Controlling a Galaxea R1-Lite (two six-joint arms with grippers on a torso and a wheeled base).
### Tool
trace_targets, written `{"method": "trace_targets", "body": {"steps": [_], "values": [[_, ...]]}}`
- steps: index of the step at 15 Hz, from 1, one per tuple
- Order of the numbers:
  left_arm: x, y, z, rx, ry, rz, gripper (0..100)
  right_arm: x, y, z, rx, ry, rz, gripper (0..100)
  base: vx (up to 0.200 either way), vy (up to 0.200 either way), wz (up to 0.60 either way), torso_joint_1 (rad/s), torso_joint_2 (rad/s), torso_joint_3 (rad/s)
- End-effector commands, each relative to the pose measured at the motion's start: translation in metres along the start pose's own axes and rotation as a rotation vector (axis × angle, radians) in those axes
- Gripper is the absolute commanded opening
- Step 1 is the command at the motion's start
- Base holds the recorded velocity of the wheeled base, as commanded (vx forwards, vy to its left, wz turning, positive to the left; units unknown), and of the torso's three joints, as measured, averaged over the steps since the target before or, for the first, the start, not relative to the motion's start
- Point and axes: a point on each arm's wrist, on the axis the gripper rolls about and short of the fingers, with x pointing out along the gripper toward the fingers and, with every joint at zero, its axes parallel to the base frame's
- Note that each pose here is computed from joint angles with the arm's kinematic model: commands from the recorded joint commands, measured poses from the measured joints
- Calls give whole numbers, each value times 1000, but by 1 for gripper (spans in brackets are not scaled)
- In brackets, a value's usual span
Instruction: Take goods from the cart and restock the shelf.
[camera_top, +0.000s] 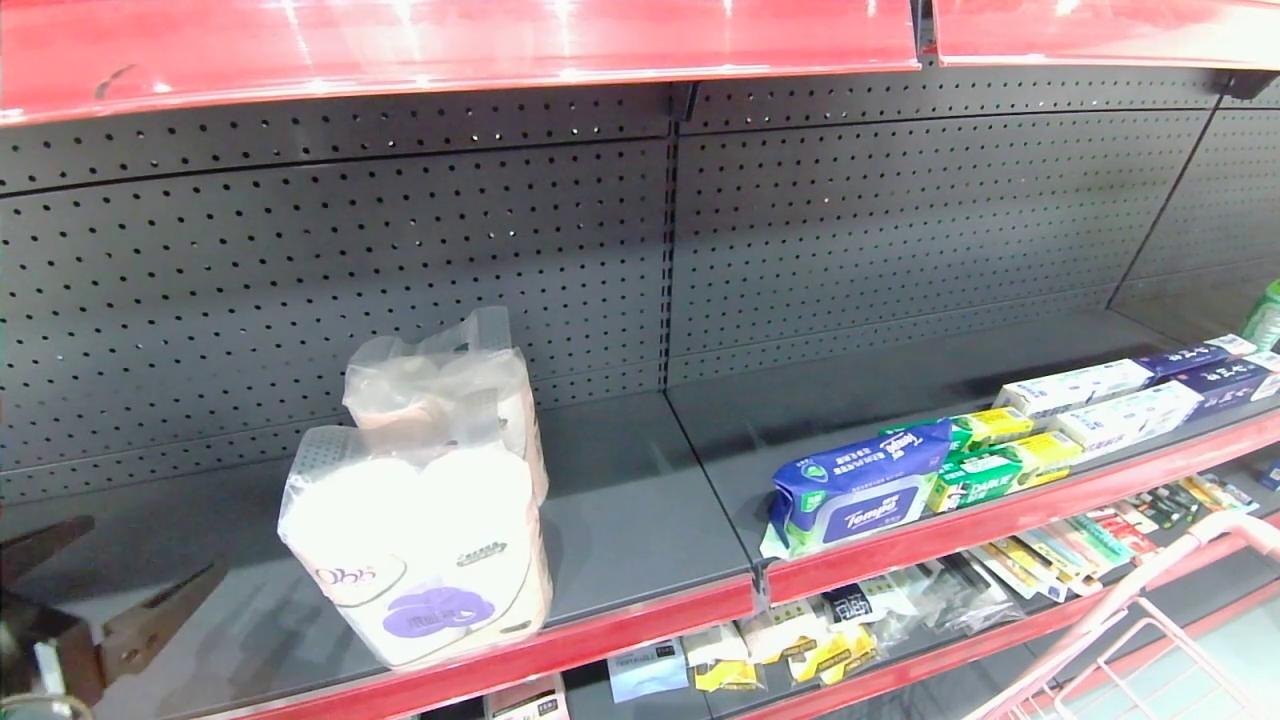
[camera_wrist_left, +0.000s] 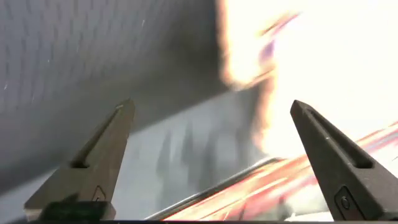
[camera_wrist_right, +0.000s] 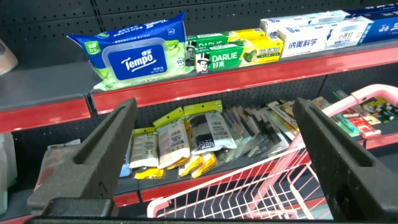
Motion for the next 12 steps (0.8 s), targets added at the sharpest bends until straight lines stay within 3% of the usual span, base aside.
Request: {"method": "trace_targets", "body": {"steps": [1,2,4,5,6,7,8,10,12], "values": [[-69,-27,-19,-65,-299,-102,100,0,0,0,0,1,1,100,0,0,0,0,0,0],[-74,-31,-35,-83,-282,-62,100,0,0,0,0,1,1,100,0,0,0,0,0,0],[-86,-41,-70,-84,-269,-23,100,0,0,0,0,1,1,100,0,0,0,0,0,0],[-85,-46,-95,-79,-206,-11,100,0,0,0,0,1,1,100,0,0,0,0,0,0],[-81,-45,-100,-76,-172,7,100,0,0,0,0,1,1,100,0,0,0,0,0,0],[-80,-44,-99,-130,-194,24,100,0,0,0,0,1,1,100,0,0,0,0,0,0],[-81,-44,-99,-127,-198,-17,100,0,0,0,0,1,1,100,0,0,0,0,0,0],[-80,-44,-101,-82,-207,-33,100,0,0,0,0,1,1,100,0,0,0,0,0,0],[-80,-44,-101,-84,-214,-22,100,0,0,0,2,1,6,100,0,0,0,0,0,0]]}}
